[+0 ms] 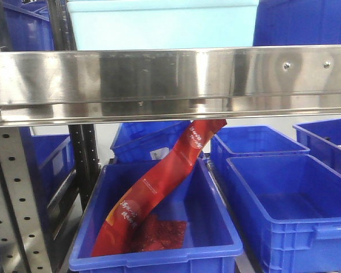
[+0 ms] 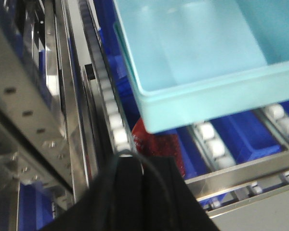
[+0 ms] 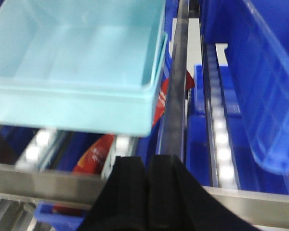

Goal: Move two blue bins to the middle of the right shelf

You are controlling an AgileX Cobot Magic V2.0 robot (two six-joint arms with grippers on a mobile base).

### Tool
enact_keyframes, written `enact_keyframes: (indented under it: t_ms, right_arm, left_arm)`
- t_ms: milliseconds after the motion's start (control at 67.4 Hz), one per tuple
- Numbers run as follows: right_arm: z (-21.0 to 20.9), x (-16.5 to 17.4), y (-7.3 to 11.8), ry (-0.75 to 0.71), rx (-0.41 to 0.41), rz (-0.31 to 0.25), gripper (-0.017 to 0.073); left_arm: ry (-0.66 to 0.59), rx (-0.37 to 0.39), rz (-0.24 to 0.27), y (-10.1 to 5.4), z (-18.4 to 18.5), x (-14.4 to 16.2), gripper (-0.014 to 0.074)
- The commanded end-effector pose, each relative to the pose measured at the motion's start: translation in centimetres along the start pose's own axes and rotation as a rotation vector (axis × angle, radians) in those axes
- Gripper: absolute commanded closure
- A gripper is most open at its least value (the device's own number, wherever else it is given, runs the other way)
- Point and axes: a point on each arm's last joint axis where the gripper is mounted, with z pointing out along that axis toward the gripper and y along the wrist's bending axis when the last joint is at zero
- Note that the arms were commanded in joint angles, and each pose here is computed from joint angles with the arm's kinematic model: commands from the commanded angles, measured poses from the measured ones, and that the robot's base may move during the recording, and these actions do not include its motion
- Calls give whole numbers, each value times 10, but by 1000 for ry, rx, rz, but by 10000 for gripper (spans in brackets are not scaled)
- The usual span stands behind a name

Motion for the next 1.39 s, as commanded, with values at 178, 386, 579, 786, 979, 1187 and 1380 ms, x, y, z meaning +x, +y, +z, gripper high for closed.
enact_keyframes:
  t_ms: [178,386,579,786,979,1187,1380]
  right_arm:
    - [-21,79,-9,-129,14,-12,721]
    - [-39,145,-16,-192,28,-41,721]
    - [-56,185,-19,-338,29,-64,721]
    - [-62,208,-21,-423,29,-76,721]
    - [-63,207,-21,-440,27,-77,721]
    - [-63,207,-21,-440,27,-77,721]
    - [-63,207,-21,-440,27,-77,721]
  left_arm:
    - [-213,60,34,8,-27,83,704]
    - [-390,112,46,13,-35,165,704]
    - [-471,135,48,16,-33,218,704]
    - [-500,139,47,17,-33,235,704]
    - [-504,140,47,17,-33,235,704]
    - [-504,140,47,17,-33,235,704]
    - [-504,140,47,17,-33,235,704]
